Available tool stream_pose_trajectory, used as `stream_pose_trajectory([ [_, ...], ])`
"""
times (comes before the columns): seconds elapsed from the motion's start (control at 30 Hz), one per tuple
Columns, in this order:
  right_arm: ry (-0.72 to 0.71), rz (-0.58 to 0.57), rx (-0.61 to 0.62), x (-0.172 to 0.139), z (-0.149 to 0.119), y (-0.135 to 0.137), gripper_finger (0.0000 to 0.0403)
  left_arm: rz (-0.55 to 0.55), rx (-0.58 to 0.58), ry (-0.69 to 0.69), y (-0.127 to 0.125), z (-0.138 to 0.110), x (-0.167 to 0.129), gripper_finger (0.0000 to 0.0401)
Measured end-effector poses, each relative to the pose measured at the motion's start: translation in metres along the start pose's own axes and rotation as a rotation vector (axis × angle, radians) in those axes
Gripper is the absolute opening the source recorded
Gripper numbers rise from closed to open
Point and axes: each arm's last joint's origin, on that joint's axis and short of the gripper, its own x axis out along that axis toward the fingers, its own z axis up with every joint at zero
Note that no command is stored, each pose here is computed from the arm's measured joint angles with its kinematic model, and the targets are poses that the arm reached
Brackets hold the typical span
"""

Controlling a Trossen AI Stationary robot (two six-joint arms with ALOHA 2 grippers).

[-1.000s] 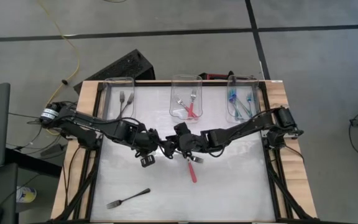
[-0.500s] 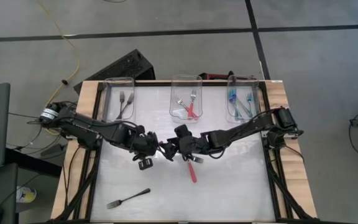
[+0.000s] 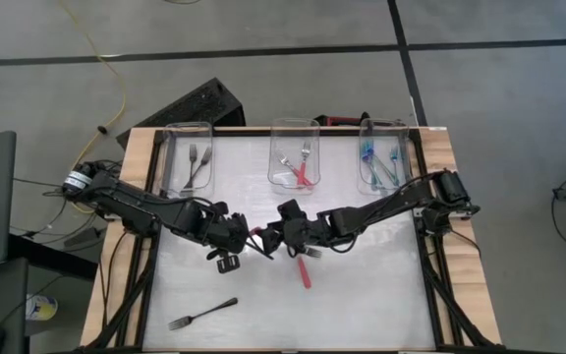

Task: Sort silverware by color (type)
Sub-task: Put the left pink fork into the middle transparent bin

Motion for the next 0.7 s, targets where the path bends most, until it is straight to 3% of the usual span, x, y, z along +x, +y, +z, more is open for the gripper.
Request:
stream_pose_trajectory([
  [0.27, 0.005, -0.046, 0.04, 0.0003, -0.0004, -0.0047, 0.0276, -0.025, 0.025, -0.027, -0.0066, -0.0002, -0.0013, 0.0032],
  [0.7, -0.001, -0.031, 0.097, 0.0007, 0.0008, -0.0036, 0.0276, 0.041, 0.001, -0.085, 0.0003, 0.0062, -0.0004, 0.0032],
])
